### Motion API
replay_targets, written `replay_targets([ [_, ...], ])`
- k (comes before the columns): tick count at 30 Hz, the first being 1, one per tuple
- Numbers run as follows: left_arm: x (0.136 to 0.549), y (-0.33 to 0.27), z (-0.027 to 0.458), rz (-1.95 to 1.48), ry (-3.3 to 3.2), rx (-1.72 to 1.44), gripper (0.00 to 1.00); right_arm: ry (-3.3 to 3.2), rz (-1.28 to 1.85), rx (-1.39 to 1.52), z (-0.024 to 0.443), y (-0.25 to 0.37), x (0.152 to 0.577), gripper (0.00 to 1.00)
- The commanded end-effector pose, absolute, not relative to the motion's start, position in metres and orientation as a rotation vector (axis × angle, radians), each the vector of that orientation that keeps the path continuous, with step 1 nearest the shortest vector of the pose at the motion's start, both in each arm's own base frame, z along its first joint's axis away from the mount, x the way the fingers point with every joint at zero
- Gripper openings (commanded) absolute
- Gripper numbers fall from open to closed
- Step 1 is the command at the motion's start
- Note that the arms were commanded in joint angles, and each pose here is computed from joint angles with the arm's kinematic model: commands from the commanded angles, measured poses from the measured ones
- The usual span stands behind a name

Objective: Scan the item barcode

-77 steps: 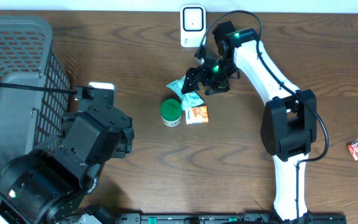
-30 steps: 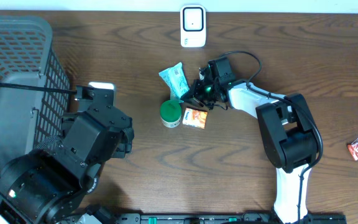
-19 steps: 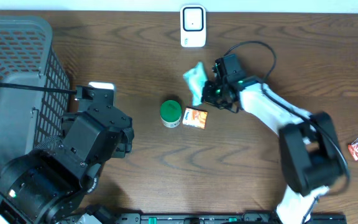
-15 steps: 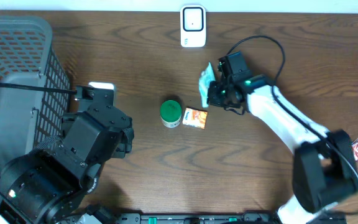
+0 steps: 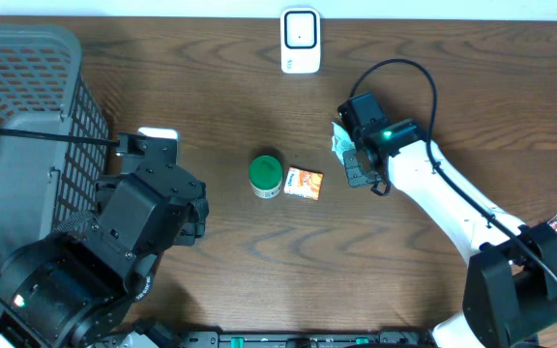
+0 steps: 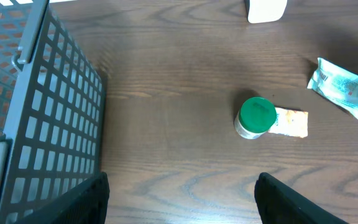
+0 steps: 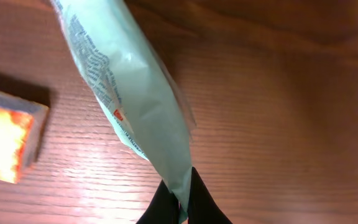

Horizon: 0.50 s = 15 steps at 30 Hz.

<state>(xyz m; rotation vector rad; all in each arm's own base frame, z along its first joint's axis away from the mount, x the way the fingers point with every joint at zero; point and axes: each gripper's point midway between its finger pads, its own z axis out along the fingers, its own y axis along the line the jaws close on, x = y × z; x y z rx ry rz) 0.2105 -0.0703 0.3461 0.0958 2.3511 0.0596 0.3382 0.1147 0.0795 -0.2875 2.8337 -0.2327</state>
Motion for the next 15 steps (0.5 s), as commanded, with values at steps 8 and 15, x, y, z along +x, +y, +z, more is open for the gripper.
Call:
replay_targets([
  [8,0.211,-0.067,0.35,0.064,2.34,0.069,0.75,2.702,-0.239,-0.877,0.085,0.177,0.308,0.01],
  [15,0.211,-0.067,0.35,0.064,2.34,0.069,0.75,2.73,-0.242,-0.881,0.083,0.182,0.295,0.01],
])
